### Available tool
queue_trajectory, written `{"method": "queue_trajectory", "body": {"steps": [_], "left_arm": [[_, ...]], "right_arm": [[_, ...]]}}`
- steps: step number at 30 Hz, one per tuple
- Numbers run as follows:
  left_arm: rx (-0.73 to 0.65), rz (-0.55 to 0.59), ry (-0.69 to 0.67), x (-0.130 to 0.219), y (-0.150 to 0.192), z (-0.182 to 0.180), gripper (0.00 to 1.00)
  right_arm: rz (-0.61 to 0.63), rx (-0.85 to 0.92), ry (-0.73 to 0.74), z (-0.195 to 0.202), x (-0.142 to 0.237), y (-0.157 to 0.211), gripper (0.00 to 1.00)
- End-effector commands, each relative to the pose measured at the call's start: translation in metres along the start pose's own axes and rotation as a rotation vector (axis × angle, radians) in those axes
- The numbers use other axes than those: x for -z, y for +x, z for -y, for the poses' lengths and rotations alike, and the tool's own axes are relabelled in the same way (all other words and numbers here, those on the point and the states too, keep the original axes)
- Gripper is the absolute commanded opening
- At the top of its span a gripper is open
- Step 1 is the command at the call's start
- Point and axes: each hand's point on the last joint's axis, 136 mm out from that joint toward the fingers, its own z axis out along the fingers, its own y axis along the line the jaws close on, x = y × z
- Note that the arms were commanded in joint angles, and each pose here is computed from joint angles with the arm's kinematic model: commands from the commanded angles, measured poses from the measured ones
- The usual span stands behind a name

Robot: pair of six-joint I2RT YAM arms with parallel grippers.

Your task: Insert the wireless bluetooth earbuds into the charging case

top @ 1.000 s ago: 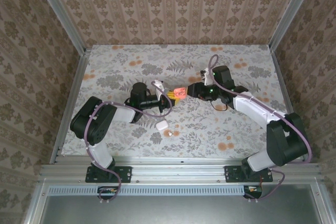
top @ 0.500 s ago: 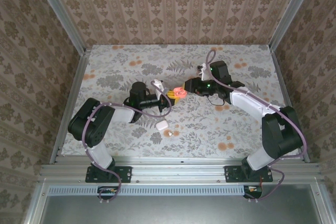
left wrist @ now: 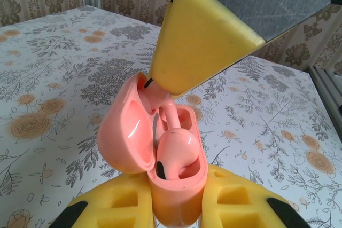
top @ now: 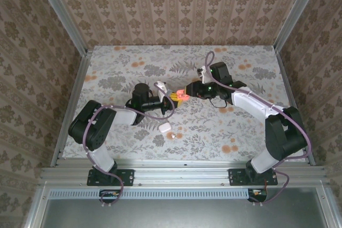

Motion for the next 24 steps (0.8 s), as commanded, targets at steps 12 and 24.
{"method": "queue_trajectory", "body": {"steps": [12, 24], "left_arm": [[-0.061, 0.020, 0.012, 0.0013, -0.0148, 0.0093, 0.09], [-0.061, 0.006, 0.005, 0.0017, -0.0114, 0.0087, 0.09]], "right_arm": [[-0.024, 0.018, 0.045, 0.0059, -0.0076, 0.0012, 0.33], [-0.017, 0.046, 0.057, 0.0063, -0.0044, 0.0025, 0.24]]}}
